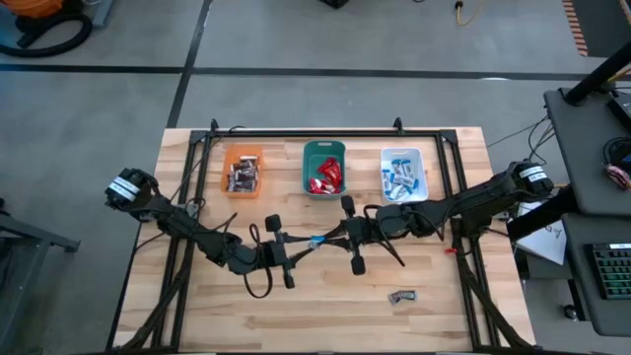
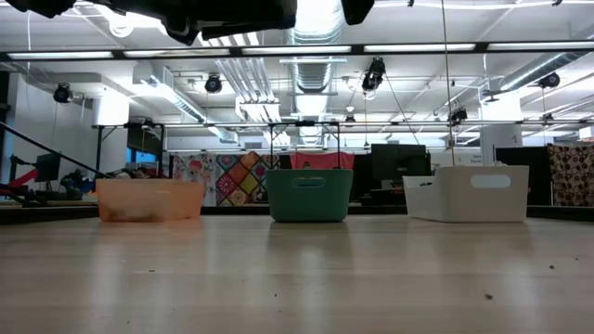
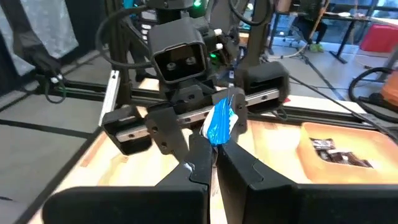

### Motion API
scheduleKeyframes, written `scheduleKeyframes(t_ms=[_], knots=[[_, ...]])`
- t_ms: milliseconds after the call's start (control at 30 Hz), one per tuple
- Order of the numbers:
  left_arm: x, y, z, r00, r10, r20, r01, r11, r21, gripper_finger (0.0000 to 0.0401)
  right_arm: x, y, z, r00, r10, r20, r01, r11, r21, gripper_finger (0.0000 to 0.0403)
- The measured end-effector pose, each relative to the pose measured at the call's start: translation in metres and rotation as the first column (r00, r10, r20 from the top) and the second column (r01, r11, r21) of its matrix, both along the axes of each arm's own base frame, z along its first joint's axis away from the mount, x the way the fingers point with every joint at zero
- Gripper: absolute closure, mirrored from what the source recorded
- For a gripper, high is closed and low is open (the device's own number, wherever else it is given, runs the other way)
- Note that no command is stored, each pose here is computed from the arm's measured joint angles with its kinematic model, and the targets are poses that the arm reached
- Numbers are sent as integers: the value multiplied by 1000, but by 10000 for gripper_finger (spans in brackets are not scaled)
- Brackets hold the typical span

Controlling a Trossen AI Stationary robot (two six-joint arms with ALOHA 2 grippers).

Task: Organize candy in baskets
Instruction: Put the white chocolate bar into the white bin

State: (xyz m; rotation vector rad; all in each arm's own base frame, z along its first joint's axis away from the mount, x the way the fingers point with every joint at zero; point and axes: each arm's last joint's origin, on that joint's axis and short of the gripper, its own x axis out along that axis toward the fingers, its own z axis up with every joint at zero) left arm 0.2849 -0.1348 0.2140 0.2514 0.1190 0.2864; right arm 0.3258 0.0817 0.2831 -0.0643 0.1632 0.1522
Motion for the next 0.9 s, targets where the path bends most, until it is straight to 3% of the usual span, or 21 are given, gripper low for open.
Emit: scheduleKeyframes(t_ms=[267, 433, 567, 667, 767, 833, 900], knots=[[-1, 0, -5, 1000, 10, -18, -11, 998, -69, 274, -20, -16, 12, 972, -205, -118, 196, 977, -87, 394], [-1, 0, -7, 1000, 14, -27, -16, 996, -88, 262, -38, -38, 12, 863, -441, -246, 407, 896, -180, 394], [-1, 1, -7, 1000, 14, -27, -17, 996, -91, 259, -58, -68, 4, 675, -628, -388, 579, 776, -251, 394], [-1, 1, -6, 1000, 18, -24, -20, 995, -95, 259, -75, -95, -6, 466, -744, -479, 713, 636, -295, 394], [1, 0, -2, 998, 57, -9, -57, 994, -96, 259, -91, -121, -16, 262, -789, -556, 797, 502, -337, 394], [1, 1, -1, 997, 79, -3, -79, 992, -95, 259, -99, -134, -22, 165, -798, -579, 828, 431, -358, 394], [1, 1, 0, 996, 89, -4, -89, 992, -88, 259, -104, -145, -27, 108, -801, -589, 849, 383, -365, 394]])
